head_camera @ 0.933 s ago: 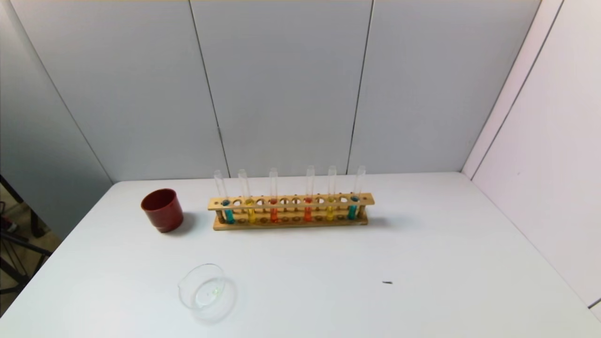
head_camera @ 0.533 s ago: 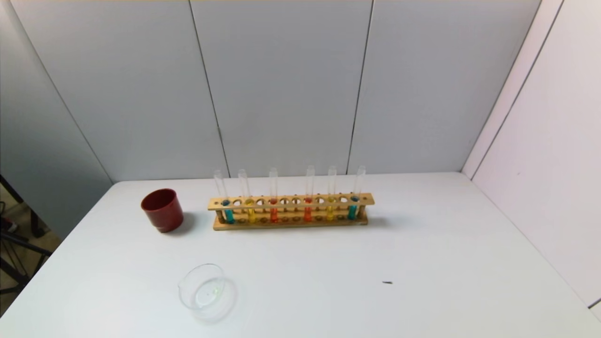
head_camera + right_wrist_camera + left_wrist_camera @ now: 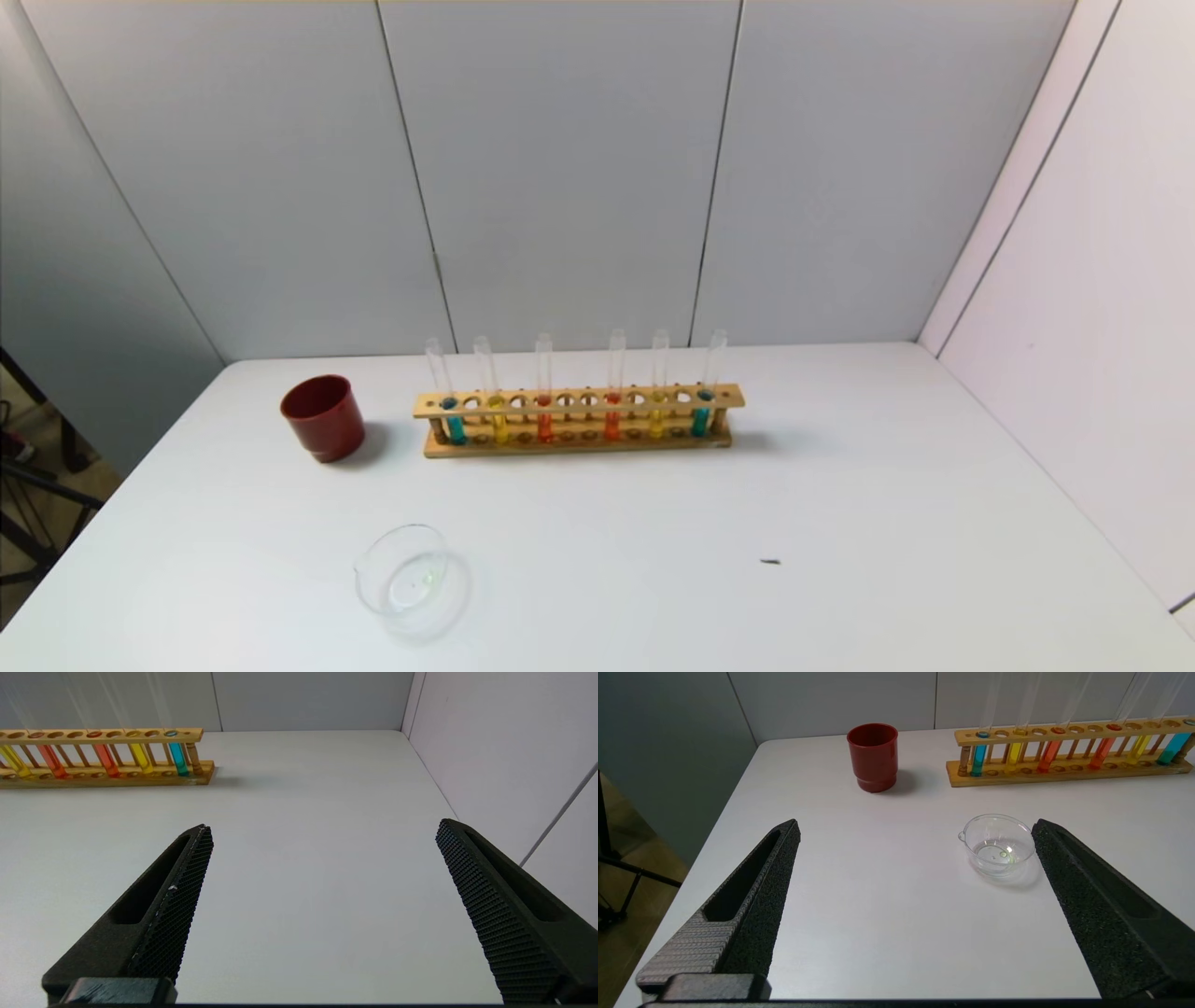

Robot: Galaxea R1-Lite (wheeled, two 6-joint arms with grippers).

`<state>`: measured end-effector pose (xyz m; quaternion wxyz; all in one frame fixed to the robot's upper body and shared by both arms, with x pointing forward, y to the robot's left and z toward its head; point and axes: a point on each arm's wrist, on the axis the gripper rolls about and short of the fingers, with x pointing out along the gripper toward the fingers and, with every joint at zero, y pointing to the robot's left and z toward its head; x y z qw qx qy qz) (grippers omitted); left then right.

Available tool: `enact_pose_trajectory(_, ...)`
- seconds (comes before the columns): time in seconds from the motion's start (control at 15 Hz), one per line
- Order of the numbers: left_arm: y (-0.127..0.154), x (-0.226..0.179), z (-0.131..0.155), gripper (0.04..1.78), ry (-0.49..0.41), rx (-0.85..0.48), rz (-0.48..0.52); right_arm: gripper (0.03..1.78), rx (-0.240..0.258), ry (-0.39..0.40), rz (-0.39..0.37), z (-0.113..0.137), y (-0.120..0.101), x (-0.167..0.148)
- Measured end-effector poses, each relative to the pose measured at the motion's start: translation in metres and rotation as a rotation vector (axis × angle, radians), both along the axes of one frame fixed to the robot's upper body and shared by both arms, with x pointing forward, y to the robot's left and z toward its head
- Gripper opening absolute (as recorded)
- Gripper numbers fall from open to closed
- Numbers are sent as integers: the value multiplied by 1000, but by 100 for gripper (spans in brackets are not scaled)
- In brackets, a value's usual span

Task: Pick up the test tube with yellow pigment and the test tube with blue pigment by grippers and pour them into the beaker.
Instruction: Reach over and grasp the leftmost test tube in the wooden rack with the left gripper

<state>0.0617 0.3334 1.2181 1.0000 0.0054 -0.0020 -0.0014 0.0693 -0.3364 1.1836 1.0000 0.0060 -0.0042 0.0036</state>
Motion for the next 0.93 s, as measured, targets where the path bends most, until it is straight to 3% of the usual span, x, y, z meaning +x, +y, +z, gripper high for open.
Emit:
enact_pose_trajectory(0.27, -1, 17, 47, 175, 15, -2, -37, 174, 0, 0, 0, 0, 0, 0)
enact_pose_trajectory(0.53, -1, 62, 86, 175, 38, 0, -51, 174, 0, 0, 0, 0, 0, 0)
enact_pose_trajectory(0.93, -10, 176, 93, 175, 139, 17, -131, 174, 0, 0, 0, 0, 0, 0)
